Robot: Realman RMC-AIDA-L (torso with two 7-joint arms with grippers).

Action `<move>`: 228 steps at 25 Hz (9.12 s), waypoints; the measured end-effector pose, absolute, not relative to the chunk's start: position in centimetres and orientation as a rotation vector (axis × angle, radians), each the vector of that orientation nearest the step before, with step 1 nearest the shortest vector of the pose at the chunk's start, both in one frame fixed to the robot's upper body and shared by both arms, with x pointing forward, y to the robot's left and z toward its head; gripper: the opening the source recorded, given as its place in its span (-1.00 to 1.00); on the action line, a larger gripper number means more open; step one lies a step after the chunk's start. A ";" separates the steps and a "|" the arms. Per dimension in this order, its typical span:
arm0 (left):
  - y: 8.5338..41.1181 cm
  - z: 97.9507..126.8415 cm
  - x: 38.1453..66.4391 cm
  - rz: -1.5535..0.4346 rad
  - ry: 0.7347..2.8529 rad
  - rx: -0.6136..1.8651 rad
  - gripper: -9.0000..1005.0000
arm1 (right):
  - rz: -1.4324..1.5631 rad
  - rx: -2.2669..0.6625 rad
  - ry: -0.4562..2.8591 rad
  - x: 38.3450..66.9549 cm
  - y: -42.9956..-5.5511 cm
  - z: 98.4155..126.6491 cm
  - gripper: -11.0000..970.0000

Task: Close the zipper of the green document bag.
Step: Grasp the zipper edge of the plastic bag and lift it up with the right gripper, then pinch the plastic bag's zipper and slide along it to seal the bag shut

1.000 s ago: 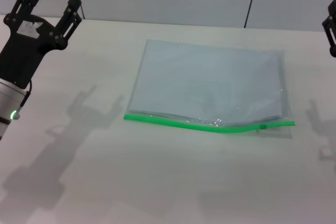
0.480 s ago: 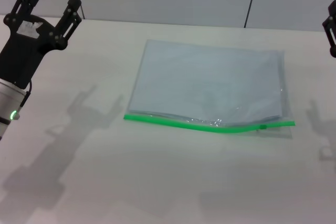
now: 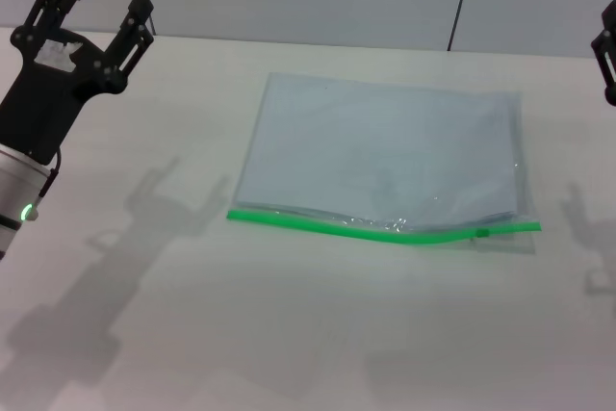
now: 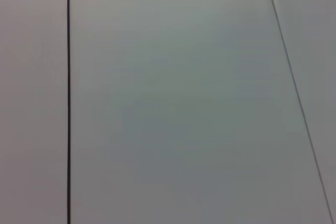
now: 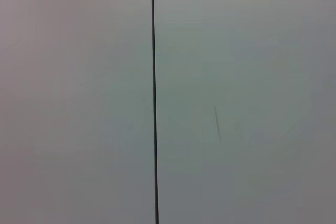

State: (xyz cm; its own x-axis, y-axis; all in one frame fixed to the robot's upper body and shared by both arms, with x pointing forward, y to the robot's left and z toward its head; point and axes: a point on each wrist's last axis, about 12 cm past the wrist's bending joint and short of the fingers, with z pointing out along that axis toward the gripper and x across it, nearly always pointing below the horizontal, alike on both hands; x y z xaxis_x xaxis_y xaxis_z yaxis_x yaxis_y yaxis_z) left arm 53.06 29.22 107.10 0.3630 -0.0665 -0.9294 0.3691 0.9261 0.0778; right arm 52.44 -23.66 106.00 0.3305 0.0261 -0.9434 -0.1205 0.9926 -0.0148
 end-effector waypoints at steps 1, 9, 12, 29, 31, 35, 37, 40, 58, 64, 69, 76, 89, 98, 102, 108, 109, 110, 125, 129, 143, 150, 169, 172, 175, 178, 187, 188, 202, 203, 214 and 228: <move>29.2 107.1 53.1 -0.286 1.170 0.295 0.41 | 0.096 -0.087 1.231 52.4 -23.7 106.0 0.62; 29.2 107.1 53.1 -0.287 1.170 0.296 0.40 | 0.094 -0.088 1.231 52.4 -23.7 106.0 0.62; 29.2 107.1 53.1 -0.287 1.170 0.296 0.40 | 0.094 -0.088 1.231 52.4 -23.7 106.0 0.61; 29.3 107.1 53.0 -0.284 1.171 0.296 0.37 | 0.079 -0.084 1.236 52.3 -24.0 105.8 0.60; 29.3 107.1 53.1 -0.285 1.170 0.297 0.37 | 0.060 -0.101 1.235 52.3 -24.0 105.8 0.60; 29.3 107.2 53.1 -0.284 1.168 0.295 0.36 | -0.049 -0.182 1.241 52.4 -24.2 105.6 0.60; 29.3 107.2 53.1 -0.282 1.168 0.293 0.36 | -0.102 -0.218 1.240 52.3 -24.3 105.5 0.60; 29.3 107.2 53.1 -0.282 1.168 0.294 0.36 | -0.141 -0.249 1.236 52.2 -24.1 105.5 0.60; 29.5 107.3 53.2 -0.274 1.163 0.287 0.33 | -0.448 -0.572 1.370 52.0 -24.3 102.8 0.59; 29.6 107.3 53.2 -0.269 1.162 0.283 0.32 | -0.636 -0.752 1.367 51.0 -24.8 101.7 0.58; 29.7 107.3 53.1 -0.266 1.163 0.283 0.31 | -0.733 -0.900 1.374 50.8 -24.8 100.8 0.58; 29.8 107.3 53.2 -0.262 1.162 0.279 0.30 | -0.767 -1.020 1.409 50.3 -24.8 99.7 0.57; 29.8 107.3 53.2 -0.258 1.160 0.271 0.28 | -0.713 -1.193 1.412 50.0 -22.7 98.7 0.57; 29.8 107.3 53.2 -0.260 1.162 0.270 0.27 | -0.662 -1.281 1.322 49.8 -20.9 98.9 0.56; 29.8 107.3 53.2 -0.260 1.163 0.270 0.27 | -0.691 -1.319 1.291 49.9 -20.8 98.9 0.56; 29.8 107.3 53.1 -0.260 1.165 0.269 0.26 | -0.718 -1.357 1.260 50.0 -20.6 99.0 0.55; 29.8 107.3 53.1 -0.260 1.165 0.269 0.26 | -0.717 -1.356 1.259 50.1 -20.5 99.0 0.55; 29.8 107.3 53.1 -0.260 1.165 0.269 0.25 | -0.717 -1.356 1.258 50.1 -20.5 99.0 0.55; 29.9 107.1 53.3 -0.253 1.185 0.268 0.23 | -0.659 -1.389 1.261 49.9 -19.3 98.9 -0.52; 29.9 107.1 53.3 -0.252 1.188 0.268 0.23 | -0.636 -1.400 1.262 50.0 -18.7 98.9 -0.66; 28.3 106.4 54.7 -0.279 1.276 0.408 0.21 | -0.592 -1.359 1.280 50.8 -17.4 99.8 -0.81; 25.2 105.7 56.0 -0.262 1.312 0.731 0.20 | -0.567 -1.370 1.258 51.3 -16.5 100.2 -0.88; 21.5 104.2 55.2 -0.331 1.240 1.181 0.17 | -0.504 -1.379 1.201 51.3 -14.5 101.0 -0.88; 21.3 104.2 55.3 -0.316 1.223 1.208 0.16 | -0.497 -1.383 1.186 51.2 -14.2 101.1 -0.88; 21.1 104.2 55.2 -0.303 1.194 1.255 0.16 | -0.498 -1.384 1.169 51.1 -14.1 101.3 -0.88; 21.0 104.1 55.2 -0.287 1.172 1.287 0.15 | -0.494 -1.381 1.160 51.1 -13.9 101.4 -0.88; 21.1 104.1 55.4 -0.196 1.126 1.323 0.14 | -0.488 -1.391 1.120 50.8 -13.6 101.6 -0.88; 21.1 104.1 55.5 -0.186 1.119 1.326 0.14 | -0.489 -1.390 1.119 50.7 -13.6 101.6 -0.88; 21.1 104.1 55.4 -0.140 1.067 1.362 -0.07 | -0.484 -1.398 1.101 50.6 -13.3 101.7 -0.88; 21.1 104.1 55.4 -0.140 1.066 1.364 -0.11 | -0.484 -1.400 1.099 50.6 -13.3 101.7 -0.88; 21.0 104.1 55.4 -0.144 1.056 1.379 -0.33 | -0.478 -1.414 1.081 50.4 -13.1 101.6 -0.88; 20.9 103.9 55.1 -0.115 1.033 1.398 -0.64 | -0.480 -1.418 1.078 50.4 -13.1 101.6 -0.88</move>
State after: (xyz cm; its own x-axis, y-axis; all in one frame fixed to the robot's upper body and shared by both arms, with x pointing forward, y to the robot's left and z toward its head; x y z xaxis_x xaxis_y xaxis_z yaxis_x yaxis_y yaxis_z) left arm 55.13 20.95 103.93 0.5834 0.4916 -0.6465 0.6221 0.2413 0.7448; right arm 50.42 -13.11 101.62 0.4799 -0.8212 -0.3087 -0.3207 0.1633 -0.9330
